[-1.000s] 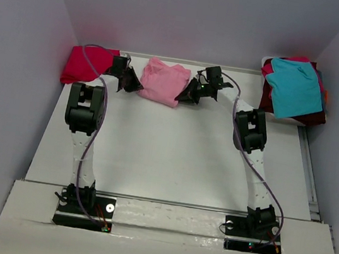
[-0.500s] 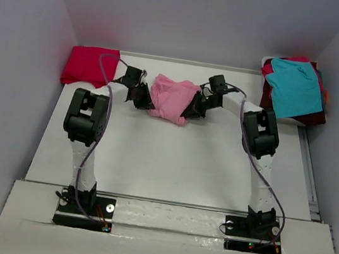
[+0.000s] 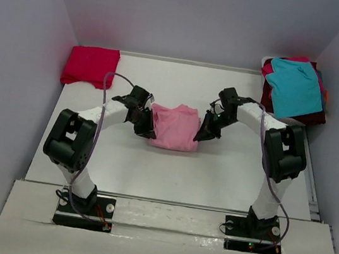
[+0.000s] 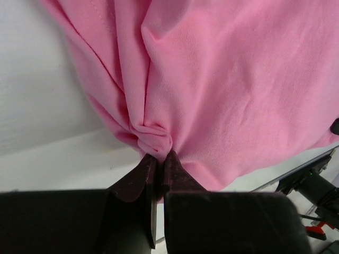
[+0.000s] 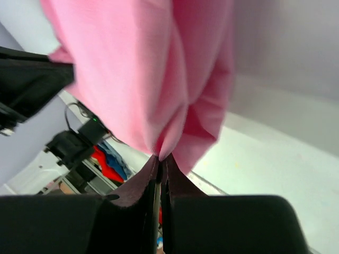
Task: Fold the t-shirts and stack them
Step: Fold the tshirt
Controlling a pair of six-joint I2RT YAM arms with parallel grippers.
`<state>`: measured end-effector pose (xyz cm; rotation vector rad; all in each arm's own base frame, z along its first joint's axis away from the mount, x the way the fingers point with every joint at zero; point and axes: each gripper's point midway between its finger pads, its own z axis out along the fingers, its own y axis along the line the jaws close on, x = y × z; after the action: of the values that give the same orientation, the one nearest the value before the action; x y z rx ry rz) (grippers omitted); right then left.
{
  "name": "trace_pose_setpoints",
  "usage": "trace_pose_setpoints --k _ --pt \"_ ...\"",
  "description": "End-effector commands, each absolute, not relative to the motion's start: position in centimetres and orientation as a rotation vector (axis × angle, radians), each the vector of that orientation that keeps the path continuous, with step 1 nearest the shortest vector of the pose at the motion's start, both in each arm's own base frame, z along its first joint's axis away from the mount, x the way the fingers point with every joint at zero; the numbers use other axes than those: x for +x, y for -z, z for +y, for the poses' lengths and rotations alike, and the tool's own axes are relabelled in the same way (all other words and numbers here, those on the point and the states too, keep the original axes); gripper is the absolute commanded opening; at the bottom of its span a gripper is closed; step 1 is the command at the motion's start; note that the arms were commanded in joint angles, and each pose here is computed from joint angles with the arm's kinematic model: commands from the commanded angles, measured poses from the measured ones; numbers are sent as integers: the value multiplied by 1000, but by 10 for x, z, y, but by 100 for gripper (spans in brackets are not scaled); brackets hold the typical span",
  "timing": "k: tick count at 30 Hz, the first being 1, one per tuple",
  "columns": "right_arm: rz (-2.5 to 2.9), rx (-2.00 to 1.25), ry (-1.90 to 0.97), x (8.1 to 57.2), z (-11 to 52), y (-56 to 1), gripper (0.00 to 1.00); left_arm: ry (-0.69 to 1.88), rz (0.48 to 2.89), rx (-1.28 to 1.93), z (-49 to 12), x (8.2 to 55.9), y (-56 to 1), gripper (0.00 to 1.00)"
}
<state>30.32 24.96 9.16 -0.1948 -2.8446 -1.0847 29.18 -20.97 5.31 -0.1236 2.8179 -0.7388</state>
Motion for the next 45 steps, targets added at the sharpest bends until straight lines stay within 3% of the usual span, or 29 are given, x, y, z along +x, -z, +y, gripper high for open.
trace_pose_setpoints --k 1,3,4,6,7,10,13,22,45 --pt "-2828 -130 955 258 233 -100 10 733 2872 -125 -202 260 -65 6" --pt "-2841 -130 921 253 228 -99 17 722 2881 -108 -201 254 -68 6" --pt "-2849 -127 909 252 226 -100 26 706 2894 -107 -198 250 -68 6" --pt "-2878 -120 894 255 224 -103 35 676 2905 -89 -196 246 -68 14" --pt "-2895 -109 897 258 224 -106 45 666 2907 -89 -195 246 -70 27" --pt "-2906 -99 879 263 223 -105 59 641 2899 -84 -193 249 -79 56" --pt "-2905 -100 864 266 224 -100 61 625 2885 -83 -193 254 -92 71" --pt "-2956 -95 901 293 233 -101 60 569 2765 -54 -194 290 -126 72" --pt "-3038 -131 943 354 253 -77 55 533 2697 12 -224 375 -81 65"
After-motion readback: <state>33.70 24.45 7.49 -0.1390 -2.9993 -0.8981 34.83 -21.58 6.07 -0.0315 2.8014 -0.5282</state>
